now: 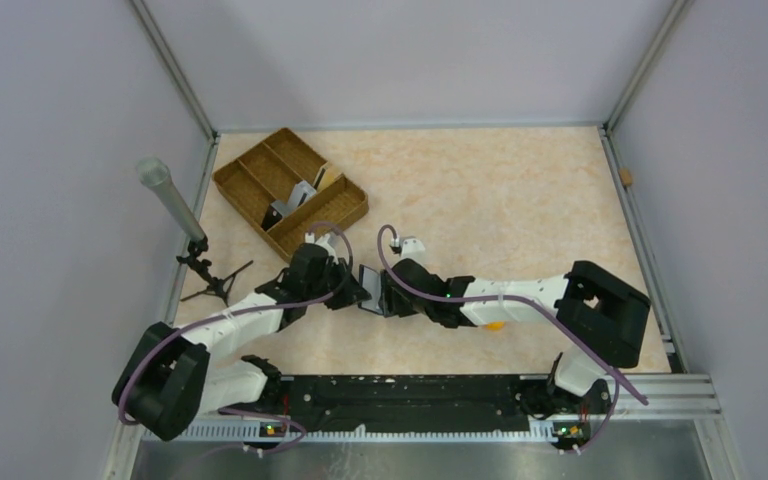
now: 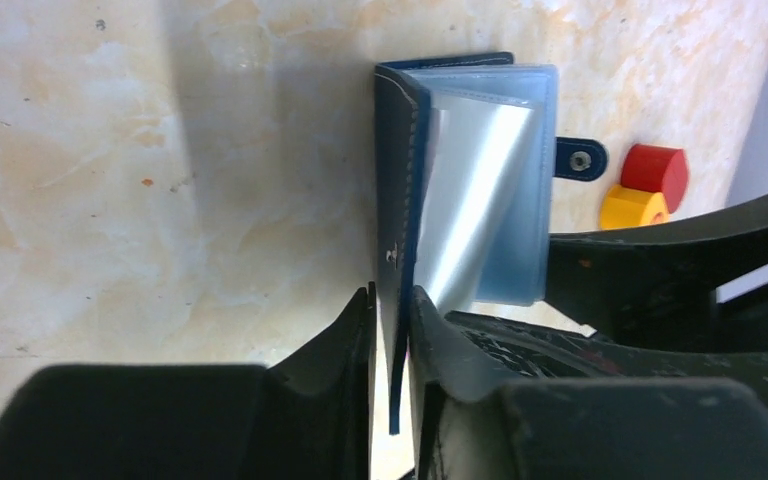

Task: Put the credit cards into the card holder
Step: Open the card holder at the center of the board.

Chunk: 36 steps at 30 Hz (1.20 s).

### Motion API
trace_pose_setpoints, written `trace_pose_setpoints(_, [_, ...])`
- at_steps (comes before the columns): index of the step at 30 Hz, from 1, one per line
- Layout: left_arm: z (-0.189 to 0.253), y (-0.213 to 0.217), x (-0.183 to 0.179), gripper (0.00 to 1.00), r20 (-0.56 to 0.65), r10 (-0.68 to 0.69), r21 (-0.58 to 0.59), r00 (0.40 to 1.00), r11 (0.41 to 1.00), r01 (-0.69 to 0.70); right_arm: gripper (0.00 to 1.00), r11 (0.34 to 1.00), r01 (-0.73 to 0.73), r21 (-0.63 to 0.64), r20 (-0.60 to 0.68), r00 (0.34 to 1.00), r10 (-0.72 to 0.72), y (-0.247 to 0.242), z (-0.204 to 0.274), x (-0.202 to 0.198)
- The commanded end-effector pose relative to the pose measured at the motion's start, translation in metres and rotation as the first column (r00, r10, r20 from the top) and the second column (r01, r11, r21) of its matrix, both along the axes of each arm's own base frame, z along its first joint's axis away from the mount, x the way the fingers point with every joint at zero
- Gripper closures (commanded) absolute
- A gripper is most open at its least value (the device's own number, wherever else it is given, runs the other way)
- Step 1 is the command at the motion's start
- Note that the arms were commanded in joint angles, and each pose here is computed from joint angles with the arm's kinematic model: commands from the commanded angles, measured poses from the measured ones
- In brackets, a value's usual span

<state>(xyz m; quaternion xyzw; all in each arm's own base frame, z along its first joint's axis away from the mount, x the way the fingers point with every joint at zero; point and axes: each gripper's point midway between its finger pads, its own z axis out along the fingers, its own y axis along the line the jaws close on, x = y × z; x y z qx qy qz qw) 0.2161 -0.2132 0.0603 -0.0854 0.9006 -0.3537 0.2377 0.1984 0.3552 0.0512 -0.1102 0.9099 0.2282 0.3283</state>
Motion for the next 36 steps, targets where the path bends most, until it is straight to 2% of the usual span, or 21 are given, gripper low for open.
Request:
trace_pose_setpoints(1, [0.004, -0.005, 0.012, 0.85, 0.045, -0.011, -0.001, 0.999, 1.0, 0.011, 0.5, 0.997, -0.021, 0.07, 0.048, 0.999, 0.018, 0.012, 0.027, 0.001])
trace_pose_setpoints(6, [-0.004, -0.003, 0.01, 1.0, 0.025, -0.007, 0.014, 1.0, 1.0, 0.007, 0.49, 0.996, 0.002, 0.087, 0.067, 0.998, -0.008, 0.008, 0.038, 0.003])
trace_pose_setpoints(15, [-0.012, 0.001, 0.007, 1.0, 0.01, 0.007, 0.026, 1.0, 1.0, -0.008, 0.53, 0.997, 0.036, 0.074, 0.071, 0.997, -0.042, -0.001, 0.04, 0.005])
trace_pose_setpoints(30, [-0.014, 0.001, 0.005, 1.0, 0.005, 0.008, 0.026, 1.0, 1.0, -0.008, 0.78, 0.995, 0.051, 0.085, 0.074, 0.996, -0.057, -0.005, 0.041, 0.005])
trace_pose_setpoints(36, [-0.015, 0.001, 0.005, 1.0, 0.002, 0.007, 0.026, 1.0, 1.0, -0.007, 0.78, 0.994, 0.054, 0.098, 0.075, 0.995, -0.062, -0.006, 0.045, 0.005])
